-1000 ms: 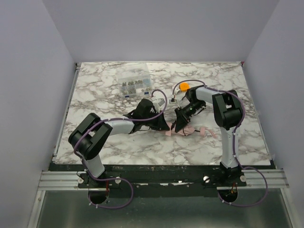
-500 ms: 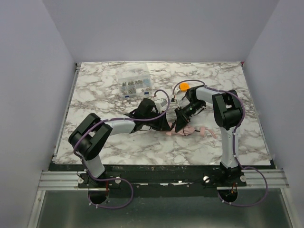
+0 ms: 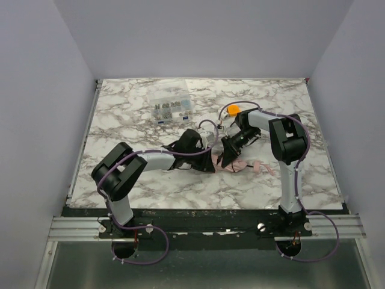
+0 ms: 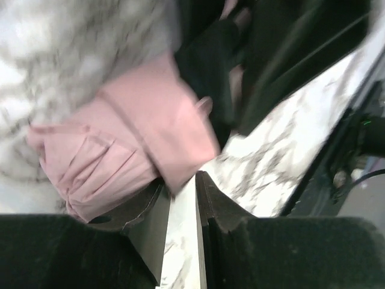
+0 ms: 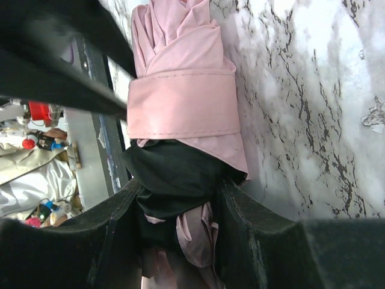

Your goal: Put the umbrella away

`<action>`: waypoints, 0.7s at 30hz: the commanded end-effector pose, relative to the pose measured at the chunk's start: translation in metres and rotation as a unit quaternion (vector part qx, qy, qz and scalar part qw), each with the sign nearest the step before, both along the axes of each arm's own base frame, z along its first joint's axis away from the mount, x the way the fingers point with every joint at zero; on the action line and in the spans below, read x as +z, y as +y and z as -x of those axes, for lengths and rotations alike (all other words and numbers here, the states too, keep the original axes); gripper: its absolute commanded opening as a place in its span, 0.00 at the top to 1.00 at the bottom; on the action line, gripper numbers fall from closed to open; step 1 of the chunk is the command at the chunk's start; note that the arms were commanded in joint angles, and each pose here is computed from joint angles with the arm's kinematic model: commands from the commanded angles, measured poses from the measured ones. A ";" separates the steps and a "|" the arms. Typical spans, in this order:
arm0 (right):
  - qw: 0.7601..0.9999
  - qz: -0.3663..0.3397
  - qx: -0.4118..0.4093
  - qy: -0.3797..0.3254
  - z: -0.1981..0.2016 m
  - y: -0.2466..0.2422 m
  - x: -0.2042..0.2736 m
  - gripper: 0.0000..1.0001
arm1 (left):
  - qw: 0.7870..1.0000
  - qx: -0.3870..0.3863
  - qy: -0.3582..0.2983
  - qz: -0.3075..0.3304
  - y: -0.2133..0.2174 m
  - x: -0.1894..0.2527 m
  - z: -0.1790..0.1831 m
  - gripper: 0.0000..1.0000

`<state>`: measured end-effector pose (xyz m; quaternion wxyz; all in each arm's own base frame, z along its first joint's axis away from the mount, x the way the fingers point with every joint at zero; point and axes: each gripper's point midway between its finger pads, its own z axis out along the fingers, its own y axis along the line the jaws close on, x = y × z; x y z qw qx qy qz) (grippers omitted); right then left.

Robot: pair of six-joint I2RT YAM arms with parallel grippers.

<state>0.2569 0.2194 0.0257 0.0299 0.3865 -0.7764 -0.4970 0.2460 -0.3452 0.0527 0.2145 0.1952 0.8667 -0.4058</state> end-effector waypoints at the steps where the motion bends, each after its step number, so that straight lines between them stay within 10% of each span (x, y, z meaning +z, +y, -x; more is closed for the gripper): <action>1: 0.991 0.108 0.078 -0.029 0.014 -0.038 -0.072 1.00 | 0.986 0.030 0.058 -0.157 0.054 -0.083 0.027 0.77; 14: 0.991 0.104 0.078 -0.030 0.015 -0.038 -0.069 1.00 | 0.972 0.110 0.128 -0.165 0.060 -0.090 0.005 0.71; 21: 0.991 0.102 0.078 -0.039 0.014 -0.038 -0.066 1.00 | 0.920 0.165 0.215 -0.283 0.092 -0.122 0.009 0.66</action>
